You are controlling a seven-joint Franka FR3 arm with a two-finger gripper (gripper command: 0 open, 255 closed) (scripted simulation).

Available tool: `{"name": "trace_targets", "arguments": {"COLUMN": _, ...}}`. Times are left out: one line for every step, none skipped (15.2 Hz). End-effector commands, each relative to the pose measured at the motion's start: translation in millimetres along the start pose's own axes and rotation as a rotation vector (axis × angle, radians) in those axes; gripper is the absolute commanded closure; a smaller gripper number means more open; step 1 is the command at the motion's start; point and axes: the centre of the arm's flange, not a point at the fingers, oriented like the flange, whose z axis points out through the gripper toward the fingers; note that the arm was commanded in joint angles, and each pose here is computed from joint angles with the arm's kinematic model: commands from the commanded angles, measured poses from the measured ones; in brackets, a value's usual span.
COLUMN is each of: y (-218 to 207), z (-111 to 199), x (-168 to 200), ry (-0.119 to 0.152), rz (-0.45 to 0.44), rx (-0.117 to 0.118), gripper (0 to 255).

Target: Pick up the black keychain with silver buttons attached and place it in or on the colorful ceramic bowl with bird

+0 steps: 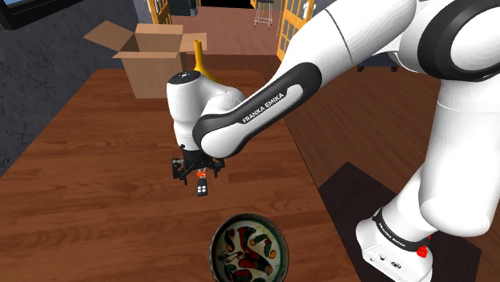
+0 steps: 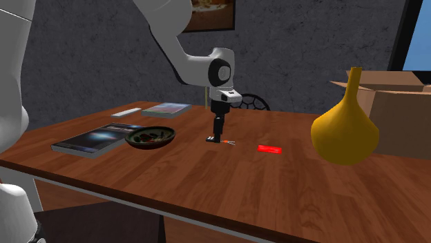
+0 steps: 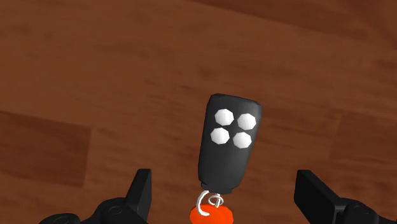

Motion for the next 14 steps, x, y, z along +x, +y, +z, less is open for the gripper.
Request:
{"name": "trace_targets", "arguments": {"y": 0.0, "z": 0.2, "x": 0.0, "ry": 0.0, "rz": 0.0, "rx": 0.0, "gripper": 0}}
{"name": "trace_targets", "arguments": {"y": 0.0, "z": 0.2, "x": 0.0, "ry": 0.0, "rz": 0.0, "rx": 0.0, "gripper": 0}}
{"name": "trace_targets", "arguments": {"y": 0.0, "z": 0.1, "x": 0.0, "ry": 0.0, "rz": 0.0, "rx": 0.0, "gripper": 255}}
{"name": "trace_targets", "arguments": {"y": 0.0, "z": 0.1, "x": 0.0, "ry": 0.0, "rz": 0.0, "rx": 0.0, "gripper": 255}}
{"name": "trace_targets", "arguments": {"y": 0.0, "z": 0.1, "x": 0.0, "ry": 0.0, "rz": 0.0, "rx": 0.0, "gripper": 255}}
{"name": "trace_targets", "arguments": {"y": 0.0, "z": 0.1, "x": 0.0, "ry": 0.0, "rz": 0.0, "rx": 0.0, "gripper": 255}}
{"name": "trace_targets", "arguments": {"y": 0.0, "z": 0.1, "x": 0.0, "ry": 0.0, "rz": 0.0, "rx": 0.0, "gripper": 255}}
{"name": "trace_targets", "arguments": {"y": 0.0, "z": 0.1, "x": 0.0, "ry": 0.0, "rz": 0.0, "rx": 0.0, "gripper": 255}}
{"name": "trace_targets", "arguments": {"y": 0.0, "z": 0.1, "x": 0.0, "ry": 0.0, "rz": 0.0, "rx": 0.0, "gripper": 255}}
{"name": "trace_targets", "arguments": {"y": 0.0, "z": 0.1, "x": 0.0, "ry": 0.0, "rz": 0.0, "rx": 0.0, "gripper": 255}}
{"name": "trace_targets", "arguments": {"y": 0.0, "z": 0.1, "x": 0.0, "ry": 0.0, "rz": 0.0, "rx": 0.0, "gripper": 255}}
{"name": "trace_targets", "arguments": {"y": 0.0, "z": 0.1, "x": 0.0, "ry": 0.0, "rz": 0.0, "rx": 0.0, "gripper": 255}}
{"name": "trace_targets", "arguments": {"y": 0.0, "z": -5.1, "x": -0.3, "ry": 0.0, "rz": 0.0, "rx": 0.0, "gripper": 255}}
{"name": "trace_targets", "arguments": {"y": -0.1, "z": -10.4, "x": -0.5, "ry": 0.0, "rz": 0.0, "rx": 0.0, "gripper": 255}}
